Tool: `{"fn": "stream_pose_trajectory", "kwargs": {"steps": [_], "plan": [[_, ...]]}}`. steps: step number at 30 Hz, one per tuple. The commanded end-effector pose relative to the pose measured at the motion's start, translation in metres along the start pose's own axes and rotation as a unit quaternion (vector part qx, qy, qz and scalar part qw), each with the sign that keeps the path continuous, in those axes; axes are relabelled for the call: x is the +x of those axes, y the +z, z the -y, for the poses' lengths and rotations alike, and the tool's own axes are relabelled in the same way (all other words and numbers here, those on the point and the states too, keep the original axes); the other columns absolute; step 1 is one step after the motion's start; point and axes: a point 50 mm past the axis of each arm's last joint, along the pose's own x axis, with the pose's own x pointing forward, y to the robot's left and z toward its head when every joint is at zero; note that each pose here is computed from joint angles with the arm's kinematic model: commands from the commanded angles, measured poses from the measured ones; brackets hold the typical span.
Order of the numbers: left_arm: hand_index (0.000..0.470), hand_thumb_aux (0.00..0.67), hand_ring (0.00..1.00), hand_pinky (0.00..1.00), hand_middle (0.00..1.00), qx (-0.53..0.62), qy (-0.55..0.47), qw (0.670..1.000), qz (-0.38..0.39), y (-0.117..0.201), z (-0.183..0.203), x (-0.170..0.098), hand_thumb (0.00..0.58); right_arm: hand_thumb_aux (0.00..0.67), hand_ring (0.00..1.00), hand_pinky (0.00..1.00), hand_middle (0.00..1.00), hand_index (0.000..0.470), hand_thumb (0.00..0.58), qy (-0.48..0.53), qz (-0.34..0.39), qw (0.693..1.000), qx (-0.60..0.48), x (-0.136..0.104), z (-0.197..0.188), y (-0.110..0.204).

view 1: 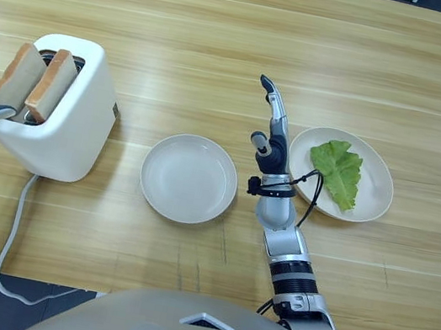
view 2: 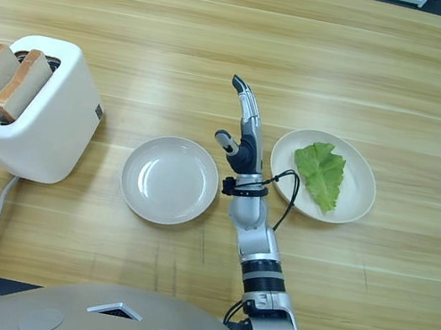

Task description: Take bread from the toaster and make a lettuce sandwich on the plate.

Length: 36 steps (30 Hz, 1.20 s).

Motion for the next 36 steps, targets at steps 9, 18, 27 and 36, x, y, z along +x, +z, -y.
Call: {"fn": "stream_pose_trajectory", "kwargs": {"steps": [9,18,27,36], "plan": [[0.0,0.0,0.0,0.0,0.0,-0.024,-0.025,0.999,0.027,0.019,0.017,0.012,0.0,0.0,0.0,0.0,0.0,0.0,0.0,0.003,-0.008,1.0,-0.002,-0.001,-0.002,-0.003],[0.0,0.0,0.0,0.0,0.0,-0.021,-0.021,0.999,0.036,0.024,0.016,0.018,0.0,0.0,0.0,0.0,0.0,0.0,0.0,0.002,-0.01,1.0,0.0,-0.002,-0.002,-0.003],[0.0,0.0,0.0,0.0,0.0,-0.014,-0.028,0.999,0.022,0.017,0.016,0.014,0.0,0.0,0.0,0.0,0.0,0.0,0.0,0.003,-0.01,1.0,0.0,-0.002,-0.003,-0.003],[0.0,0.0,0.0,0.0,0.0,0.008,-0.031,0.999,0.003,0.005,0.009,0.005,0.0,0.0,0.0,0.0,0.0,0.0,0.0,0.001,-0.013,1.0,-0.002,-0.003,-0.003,-0.005]]}}
